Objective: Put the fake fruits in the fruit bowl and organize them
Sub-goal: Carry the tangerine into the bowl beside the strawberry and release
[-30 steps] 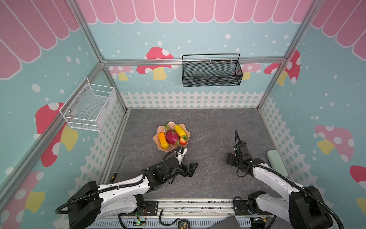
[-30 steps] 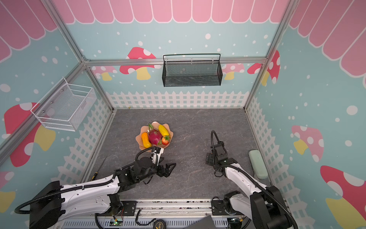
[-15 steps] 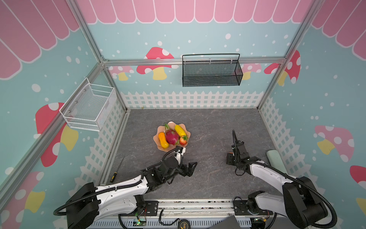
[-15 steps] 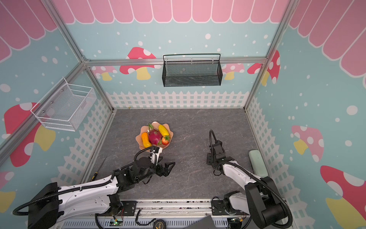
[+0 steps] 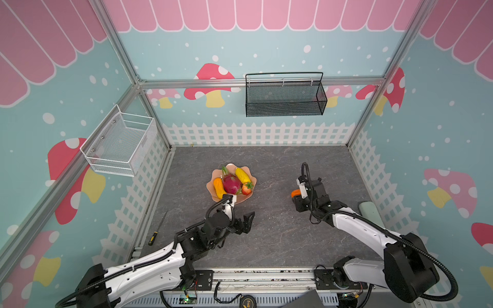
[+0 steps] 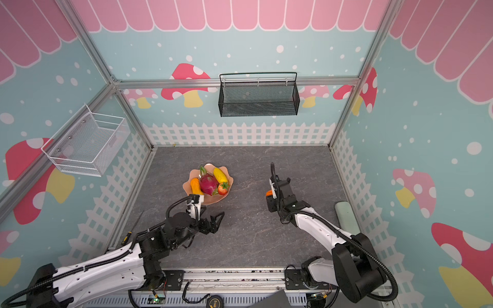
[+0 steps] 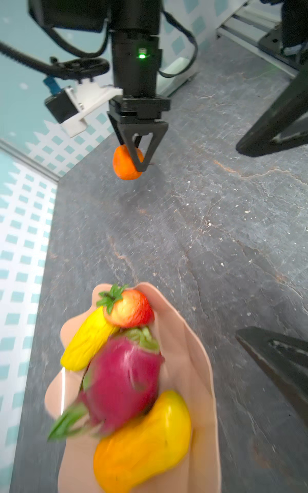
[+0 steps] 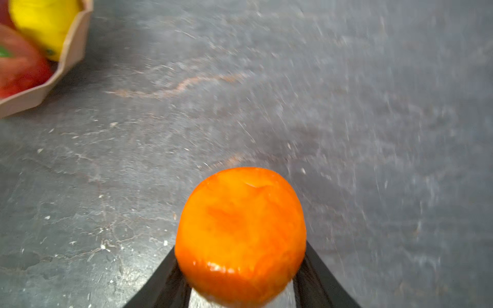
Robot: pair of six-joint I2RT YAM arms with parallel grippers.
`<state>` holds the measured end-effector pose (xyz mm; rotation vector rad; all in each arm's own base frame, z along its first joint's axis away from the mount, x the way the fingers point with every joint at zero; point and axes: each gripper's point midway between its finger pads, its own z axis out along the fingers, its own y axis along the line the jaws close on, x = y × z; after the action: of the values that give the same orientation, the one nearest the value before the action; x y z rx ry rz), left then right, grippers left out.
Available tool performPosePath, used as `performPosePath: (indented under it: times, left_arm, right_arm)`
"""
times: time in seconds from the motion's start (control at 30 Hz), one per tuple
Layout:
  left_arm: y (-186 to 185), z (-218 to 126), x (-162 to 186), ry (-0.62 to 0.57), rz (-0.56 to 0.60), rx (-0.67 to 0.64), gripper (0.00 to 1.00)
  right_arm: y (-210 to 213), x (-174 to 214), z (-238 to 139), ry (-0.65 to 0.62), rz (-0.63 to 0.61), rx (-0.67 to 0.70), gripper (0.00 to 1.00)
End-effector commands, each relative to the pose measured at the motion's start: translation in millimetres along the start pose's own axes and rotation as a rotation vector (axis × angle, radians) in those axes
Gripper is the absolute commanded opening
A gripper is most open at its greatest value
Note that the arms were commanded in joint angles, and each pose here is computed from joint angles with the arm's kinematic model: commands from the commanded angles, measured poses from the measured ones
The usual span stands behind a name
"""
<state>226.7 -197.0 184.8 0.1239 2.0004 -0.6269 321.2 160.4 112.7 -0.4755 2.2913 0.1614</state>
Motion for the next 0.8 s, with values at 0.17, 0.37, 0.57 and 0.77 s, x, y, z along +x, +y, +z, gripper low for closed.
performPosePath:
  times: [0.17, 0.37, 0.57, 0.77]
  left_arm:
    - [71, -50, -15, -0.109, -0.162, -0.204, 0.99]
    - [87, -64, -17, -0.13, -0.166, -0.261, 0.99]
    - [101, -82, -22, -0.17, -0.202, -0.318, 0.99]
    - [106, -103, -28, -0.204, -0.222, -0.332, 0.99]
  right_arm:
    - [59, -73, 14, -0.142, -0.397, -0.018, 0.48]
    - [135, -102, 17, -0.185, -0.677, -0.133, 0.48]
    - [176, -89, 39, -0.123, -1.0, -0.088, 0.49]
    - [204, -84, 59, -0.097, -1.076, -0.122, 0.49]
